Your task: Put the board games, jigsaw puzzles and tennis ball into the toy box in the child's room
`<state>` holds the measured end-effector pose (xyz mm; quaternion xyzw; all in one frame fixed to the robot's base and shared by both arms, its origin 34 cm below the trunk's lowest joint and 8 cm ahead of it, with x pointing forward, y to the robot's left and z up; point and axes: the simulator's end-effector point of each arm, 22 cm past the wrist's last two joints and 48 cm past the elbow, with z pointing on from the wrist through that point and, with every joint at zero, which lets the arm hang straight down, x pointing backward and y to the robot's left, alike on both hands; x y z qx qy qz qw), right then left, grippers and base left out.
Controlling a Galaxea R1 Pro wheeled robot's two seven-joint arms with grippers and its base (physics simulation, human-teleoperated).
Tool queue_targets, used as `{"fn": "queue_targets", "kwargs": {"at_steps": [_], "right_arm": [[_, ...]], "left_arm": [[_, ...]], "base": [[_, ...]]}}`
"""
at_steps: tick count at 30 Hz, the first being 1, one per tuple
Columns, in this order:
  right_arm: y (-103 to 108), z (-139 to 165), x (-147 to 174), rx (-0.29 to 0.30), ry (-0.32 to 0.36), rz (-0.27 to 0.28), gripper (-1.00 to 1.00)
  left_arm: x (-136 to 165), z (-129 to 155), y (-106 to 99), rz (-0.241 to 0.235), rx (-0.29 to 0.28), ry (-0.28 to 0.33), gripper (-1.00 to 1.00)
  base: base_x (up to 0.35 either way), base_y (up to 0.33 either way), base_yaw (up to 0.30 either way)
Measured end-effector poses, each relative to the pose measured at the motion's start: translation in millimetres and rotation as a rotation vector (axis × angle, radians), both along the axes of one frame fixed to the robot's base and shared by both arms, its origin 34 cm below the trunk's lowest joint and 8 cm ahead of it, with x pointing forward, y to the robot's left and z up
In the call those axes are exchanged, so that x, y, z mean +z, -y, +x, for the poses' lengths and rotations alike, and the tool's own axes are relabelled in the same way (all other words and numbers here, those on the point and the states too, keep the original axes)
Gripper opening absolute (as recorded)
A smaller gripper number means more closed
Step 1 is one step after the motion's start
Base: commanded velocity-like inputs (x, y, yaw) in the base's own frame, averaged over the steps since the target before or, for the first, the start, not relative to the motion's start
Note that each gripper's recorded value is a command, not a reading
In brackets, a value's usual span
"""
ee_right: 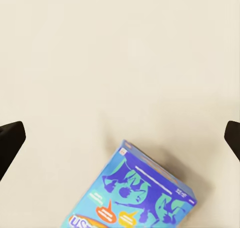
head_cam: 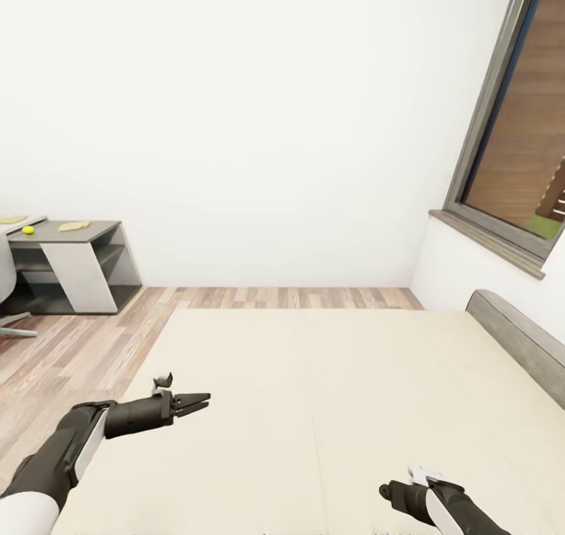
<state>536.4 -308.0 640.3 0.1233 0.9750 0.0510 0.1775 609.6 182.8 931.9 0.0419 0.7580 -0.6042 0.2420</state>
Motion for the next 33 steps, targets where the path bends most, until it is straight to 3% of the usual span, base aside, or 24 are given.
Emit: {"fn": "queue_targets", "kwargs": {"at_steps": [12, 16, 18, 21, 33], "right_arm": [[2, 1, -6, -0.002, 0.012, -0.009, 1.0], [3, -1, -8, -0.002, 0.009, -0.01, 1.0], [3, -1, -9, -0.002, 0.008, -0.011, 1.0], [5, -2, -11, -0.003, 0.004, -0.011, 1.0], [13, -1, -14, -0.011, -0.004, -0.012, 1.0]], "left_arm": [[9, 1, 20, -0.038, -0.036, -0.045, 1.0], [22, 4, 23, -0.038, -0.048, -0.021, 1.0], [53, 3, 26, -0.054, -0.076, 0.033, 1.0], [65, 1, 26, -0.068, -0.087, 0.051, 1.0], [75, 2, 16, -0.078, -0.085, 0.068, 1.0]], "base": [[0.0, 0.0, 0.0], [0.0, 0.0, 0.0], [0.0, 0.0, 0.0], [0.0, 0.0, 0.0], [0.0, 0.0, 0.0]]}}
